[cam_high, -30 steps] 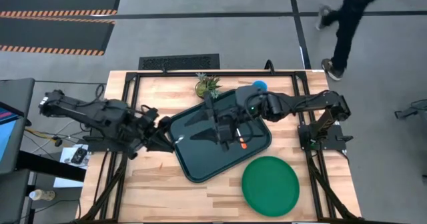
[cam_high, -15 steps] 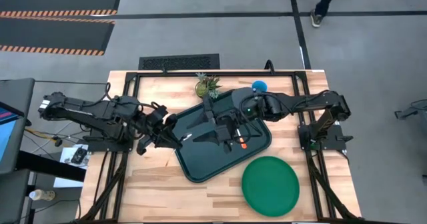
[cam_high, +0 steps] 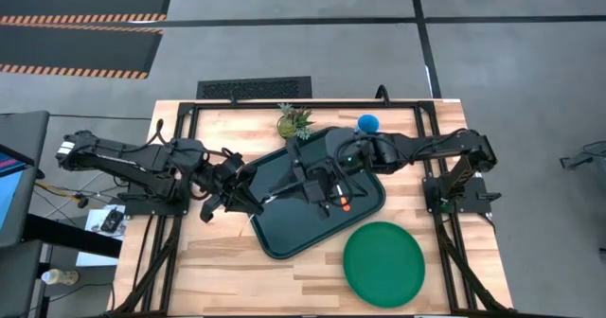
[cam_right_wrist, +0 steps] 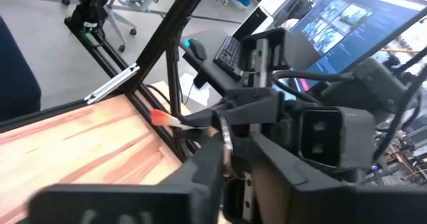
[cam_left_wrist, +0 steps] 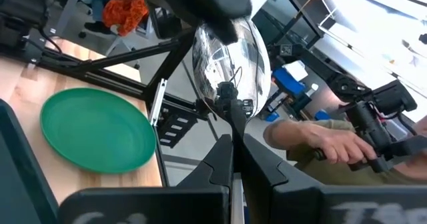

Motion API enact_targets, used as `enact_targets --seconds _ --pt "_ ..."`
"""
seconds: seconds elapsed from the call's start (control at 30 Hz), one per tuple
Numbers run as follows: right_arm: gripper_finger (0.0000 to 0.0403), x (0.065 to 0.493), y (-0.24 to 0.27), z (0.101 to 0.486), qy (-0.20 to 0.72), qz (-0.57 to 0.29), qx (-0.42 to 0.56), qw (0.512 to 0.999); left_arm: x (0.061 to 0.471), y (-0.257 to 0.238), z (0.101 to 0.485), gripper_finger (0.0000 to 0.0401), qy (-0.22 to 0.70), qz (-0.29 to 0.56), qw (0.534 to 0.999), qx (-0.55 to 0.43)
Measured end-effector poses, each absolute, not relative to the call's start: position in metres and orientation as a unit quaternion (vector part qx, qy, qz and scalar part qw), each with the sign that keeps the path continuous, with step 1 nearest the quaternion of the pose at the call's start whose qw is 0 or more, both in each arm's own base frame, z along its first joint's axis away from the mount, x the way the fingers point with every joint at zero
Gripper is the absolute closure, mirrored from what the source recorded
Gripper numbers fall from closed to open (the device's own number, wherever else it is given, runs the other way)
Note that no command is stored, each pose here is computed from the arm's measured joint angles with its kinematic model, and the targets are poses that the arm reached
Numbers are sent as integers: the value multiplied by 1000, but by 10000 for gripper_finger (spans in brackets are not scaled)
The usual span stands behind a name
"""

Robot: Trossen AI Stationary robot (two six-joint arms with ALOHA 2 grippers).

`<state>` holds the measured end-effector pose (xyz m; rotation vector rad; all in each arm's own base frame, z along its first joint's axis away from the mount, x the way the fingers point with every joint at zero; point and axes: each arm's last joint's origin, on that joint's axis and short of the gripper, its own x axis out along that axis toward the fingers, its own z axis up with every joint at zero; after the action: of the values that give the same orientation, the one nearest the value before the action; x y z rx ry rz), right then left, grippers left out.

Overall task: Pick and place plate/cup/fork/spoon on tray
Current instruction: Put the orange spoon on the black serving tray to the left of the orange fork

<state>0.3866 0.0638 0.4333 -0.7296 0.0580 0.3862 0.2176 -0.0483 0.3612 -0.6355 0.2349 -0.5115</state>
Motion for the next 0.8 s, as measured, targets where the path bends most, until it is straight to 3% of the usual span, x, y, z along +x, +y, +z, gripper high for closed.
enact_targets --seconds 0.17,0.43,0.57,0.8 --pt "389 386 64 432 32 189 -359 913 218 -48 362 401 111 -247 912 -307" --pt "396 386 62 431 43 190 -358 913 218 -46 358 392 116 -204 925 -300" --pt "399 381 53 427 83 195 -341 916 218 -45 353 342 127 -189 935 -272" --pt "400 349 5 425 227 176 -275 918 213 -44 345 214 171 -164 938 -253"
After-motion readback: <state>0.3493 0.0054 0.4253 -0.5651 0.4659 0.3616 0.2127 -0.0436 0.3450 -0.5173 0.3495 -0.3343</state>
